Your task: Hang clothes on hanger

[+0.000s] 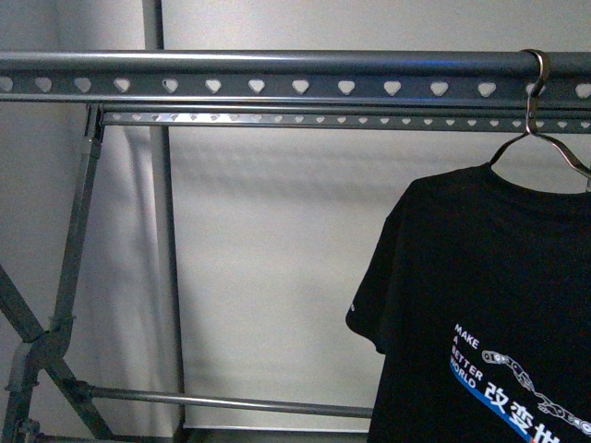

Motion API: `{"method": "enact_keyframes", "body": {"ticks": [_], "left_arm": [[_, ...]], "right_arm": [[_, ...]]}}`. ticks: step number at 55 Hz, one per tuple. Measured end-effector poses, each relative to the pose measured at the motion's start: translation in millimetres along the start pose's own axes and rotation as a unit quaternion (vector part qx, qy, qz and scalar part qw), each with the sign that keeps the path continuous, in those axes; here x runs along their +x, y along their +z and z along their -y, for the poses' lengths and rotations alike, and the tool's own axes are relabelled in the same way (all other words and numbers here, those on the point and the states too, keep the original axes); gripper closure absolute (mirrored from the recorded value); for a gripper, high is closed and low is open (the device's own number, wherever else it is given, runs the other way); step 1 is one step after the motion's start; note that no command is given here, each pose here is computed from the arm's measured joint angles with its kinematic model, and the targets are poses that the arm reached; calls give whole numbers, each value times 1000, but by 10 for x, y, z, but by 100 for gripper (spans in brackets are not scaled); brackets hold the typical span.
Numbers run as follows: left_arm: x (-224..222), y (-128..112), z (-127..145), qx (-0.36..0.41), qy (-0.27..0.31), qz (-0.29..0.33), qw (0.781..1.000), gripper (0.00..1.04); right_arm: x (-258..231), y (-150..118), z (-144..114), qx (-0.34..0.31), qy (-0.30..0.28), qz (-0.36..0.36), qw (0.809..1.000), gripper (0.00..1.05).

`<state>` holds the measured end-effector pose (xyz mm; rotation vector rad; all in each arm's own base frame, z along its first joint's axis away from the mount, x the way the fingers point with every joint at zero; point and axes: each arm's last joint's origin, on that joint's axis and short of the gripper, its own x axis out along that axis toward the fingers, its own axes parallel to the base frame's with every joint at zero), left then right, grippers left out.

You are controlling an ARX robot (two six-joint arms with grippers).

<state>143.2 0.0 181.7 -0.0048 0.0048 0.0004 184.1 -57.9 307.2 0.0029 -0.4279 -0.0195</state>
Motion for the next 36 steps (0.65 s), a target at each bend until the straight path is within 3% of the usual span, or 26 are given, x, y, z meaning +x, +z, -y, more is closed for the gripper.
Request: {"method": "enact_keyframes", "body": {"ticks": [3, 5, 9, 11, 15, 26, 36], "left_arm": [[-28, -13, 0, 0, 0, 1, 1000, 101], [-51, -25, 0, 0, 0, 1, 1000, 101], [-103, -54, -1, 0, 0, 0, 1000, 101], [-125, -70, -1, 0, 0, -1, 1000, 101], [-152, -104, 0, 1, 0, 9, 1000, 101], [-229, -84, -1, 1, 0, 15, 1000, 101], [-284, -86, 0, 2, 0, 14, 1000, 101]], "right_arm": [[-257, -93, -98, 22, 12, -19, 1000, 12], [-474, -185, -202, 34, 9, -68, 997, 14], [-1027, -492, -471, 19, -16, -192, 981, 35], [-1258, -722, -540, 13, 8, -212, 977, 46], [-1379, -939, -548, 5, 7, -220, 975, 60], [-1388, -934, -550, -1, 9, -213, 977, 103], [-1388, -934, -550, -2, 8, -213, 977, 101]]}}
